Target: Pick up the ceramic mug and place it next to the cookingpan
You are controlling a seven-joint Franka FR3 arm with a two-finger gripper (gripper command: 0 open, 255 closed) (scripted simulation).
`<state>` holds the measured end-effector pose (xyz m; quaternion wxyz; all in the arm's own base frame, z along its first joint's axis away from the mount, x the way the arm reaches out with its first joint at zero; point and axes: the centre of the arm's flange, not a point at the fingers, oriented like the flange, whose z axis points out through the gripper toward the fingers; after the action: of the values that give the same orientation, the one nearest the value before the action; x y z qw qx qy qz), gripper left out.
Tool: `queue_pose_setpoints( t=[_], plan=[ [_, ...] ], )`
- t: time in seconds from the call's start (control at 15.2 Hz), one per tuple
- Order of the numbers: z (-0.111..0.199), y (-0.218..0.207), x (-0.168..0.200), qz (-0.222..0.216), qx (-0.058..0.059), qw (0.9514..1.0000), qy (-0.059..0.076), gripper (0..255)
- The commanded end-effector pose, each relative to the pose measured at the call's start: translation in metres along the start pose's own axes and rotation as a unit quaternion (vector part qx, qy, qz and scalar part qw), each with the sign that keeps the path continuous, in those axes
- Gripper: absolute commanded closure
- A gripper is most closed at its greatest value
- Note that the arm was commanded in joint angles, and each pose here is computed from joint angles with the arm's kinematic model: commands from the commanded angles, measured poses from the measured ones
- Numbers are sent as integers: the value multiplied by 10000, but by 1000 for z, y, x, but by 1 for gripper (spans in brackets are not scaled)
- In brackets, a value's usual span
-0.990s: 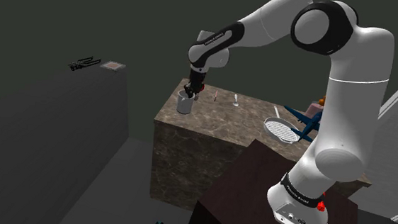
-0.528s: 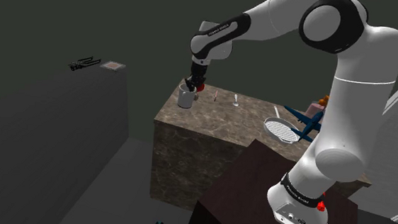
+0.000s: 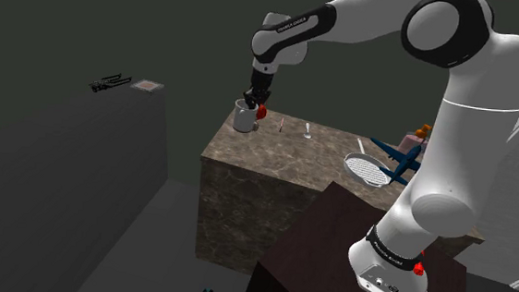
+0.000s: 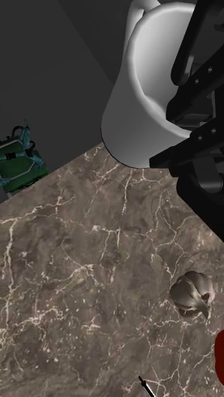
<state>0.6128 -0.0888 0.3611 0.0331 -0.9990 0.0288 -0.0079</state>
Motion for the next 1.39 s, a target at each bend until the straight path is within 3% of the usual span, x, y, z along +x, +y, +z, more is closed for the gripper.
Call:
queue_pose_setpoints(
  t=[0.0, 1.32],
  plan=[
    [-10, -1, 0, 1, -1, 10000, 0, 255],
    [-26, 179, -192, 1, -1, 10000, 0, 255]
  ],
)
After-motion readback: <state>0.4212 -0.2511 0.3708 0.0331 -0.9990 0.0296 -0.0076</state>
